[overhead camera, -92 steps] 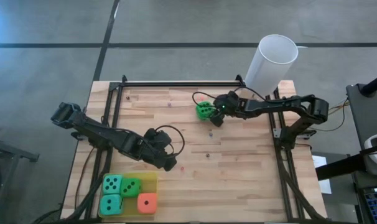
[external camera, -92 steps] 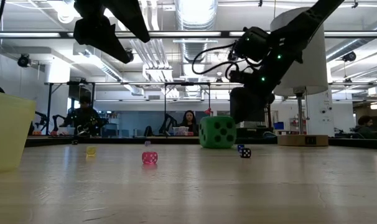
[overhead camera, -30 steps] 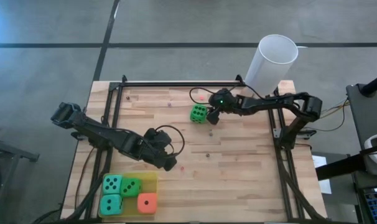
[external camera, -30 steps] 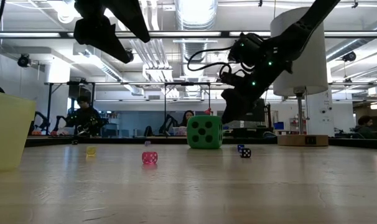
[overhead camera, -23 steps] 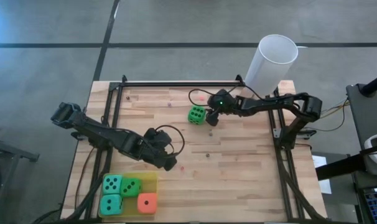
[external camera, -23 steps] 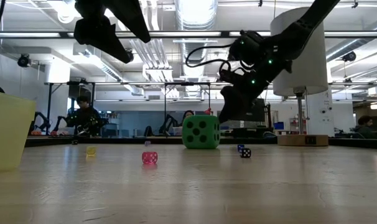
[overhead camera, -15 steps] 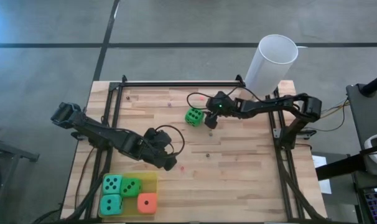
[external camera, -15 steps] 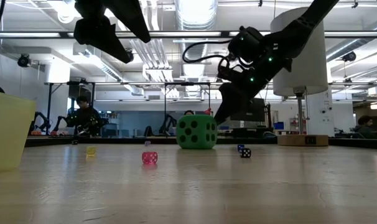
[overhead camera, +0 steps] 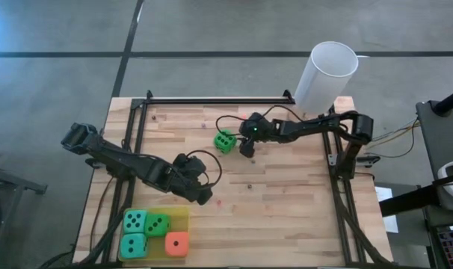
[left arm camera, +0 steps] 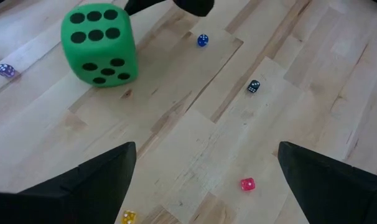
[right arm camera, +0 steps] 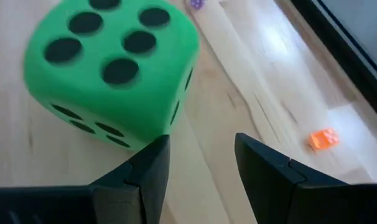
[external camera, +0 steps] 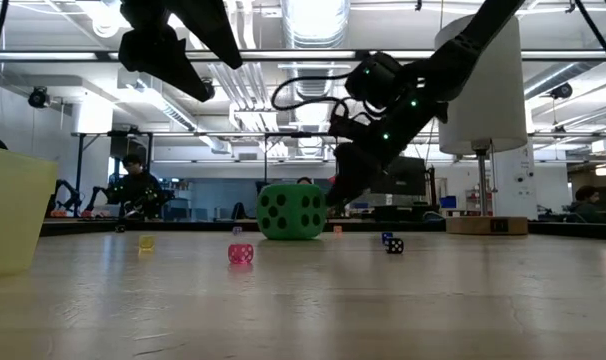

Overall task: Pick & Place Dice
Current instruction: Put the large green dice into the yellow bin

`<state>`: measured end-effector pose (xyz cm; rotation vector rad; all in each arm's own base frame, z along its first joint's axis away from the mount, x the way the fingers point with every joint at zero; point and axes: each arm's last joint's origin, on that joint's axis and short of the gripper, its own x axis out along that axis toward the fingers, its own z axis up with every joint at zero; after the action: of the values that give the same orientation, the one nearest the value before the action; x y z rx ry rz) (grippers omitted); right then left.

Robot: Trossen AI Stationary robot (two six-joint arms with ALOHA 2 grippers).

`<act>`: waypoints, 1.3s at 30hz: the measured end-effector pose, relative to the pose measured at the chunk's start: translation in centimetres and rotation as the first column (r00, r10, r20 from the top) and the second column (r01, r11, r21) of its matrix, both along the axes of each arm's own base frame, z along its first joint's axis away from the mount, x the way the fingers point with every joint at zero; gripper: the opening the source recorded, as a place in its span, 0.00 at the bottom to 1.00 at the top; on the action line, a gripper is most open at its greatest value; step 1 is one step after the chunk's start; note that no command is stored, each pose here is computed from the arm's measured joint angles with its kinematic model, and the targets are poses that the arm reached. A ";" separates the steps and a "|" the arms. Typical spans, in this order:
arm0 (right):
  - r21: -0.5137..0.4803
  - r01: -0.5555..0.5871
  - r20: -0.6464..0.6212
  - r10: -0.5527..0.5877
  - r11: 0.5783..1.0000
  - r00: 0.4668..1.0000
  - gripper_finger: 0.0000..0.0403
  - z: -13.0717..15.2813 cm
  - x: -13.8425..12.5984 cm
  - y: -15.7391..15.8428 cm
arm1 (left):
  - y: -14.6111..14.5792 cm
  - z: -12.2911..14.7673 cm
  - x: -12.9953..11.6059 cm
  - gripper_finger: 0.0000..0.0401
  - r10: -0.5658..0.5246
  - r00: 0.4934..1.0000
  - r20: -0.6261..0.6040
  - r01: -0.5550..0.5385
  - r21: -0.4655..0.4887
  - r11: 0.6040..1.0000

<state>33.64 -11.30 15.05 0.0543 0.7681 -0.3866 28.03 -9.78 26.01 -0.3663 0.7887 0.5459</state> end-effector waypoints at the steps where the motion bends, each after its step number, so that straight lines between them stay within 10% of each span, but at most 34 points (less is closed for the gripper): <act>1: 0.003 -0.004 -0.004 0.004 1.000 1.000 0.45 -0.2 0.2 0.0 | 0.0 0.0 0.0 0.98 0.000 1.000 0.000 0.000 0.000 1.000; 20: -0.043 -0.128 -0.006 0.128 0.991 0.992 0.45 0.2 2.7 2.5 | 0.0 0.0 0.0 0.98 -0.001 1.000 0.000 0.001 0.001 1.000; 39: -0.102 -0.220 0.084 0.229 0.970 0.970 0.45 9.4 -5.3 6.8 | 1.0 0.1 0.3 0.99 0.050 0.999 0.017 -0.051 0.033 0.998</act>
<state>28.29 -4.51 24.40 -0.1001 0.6535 -0.2014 28.37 -8.80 26.08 -0.3605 0.7554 0.6017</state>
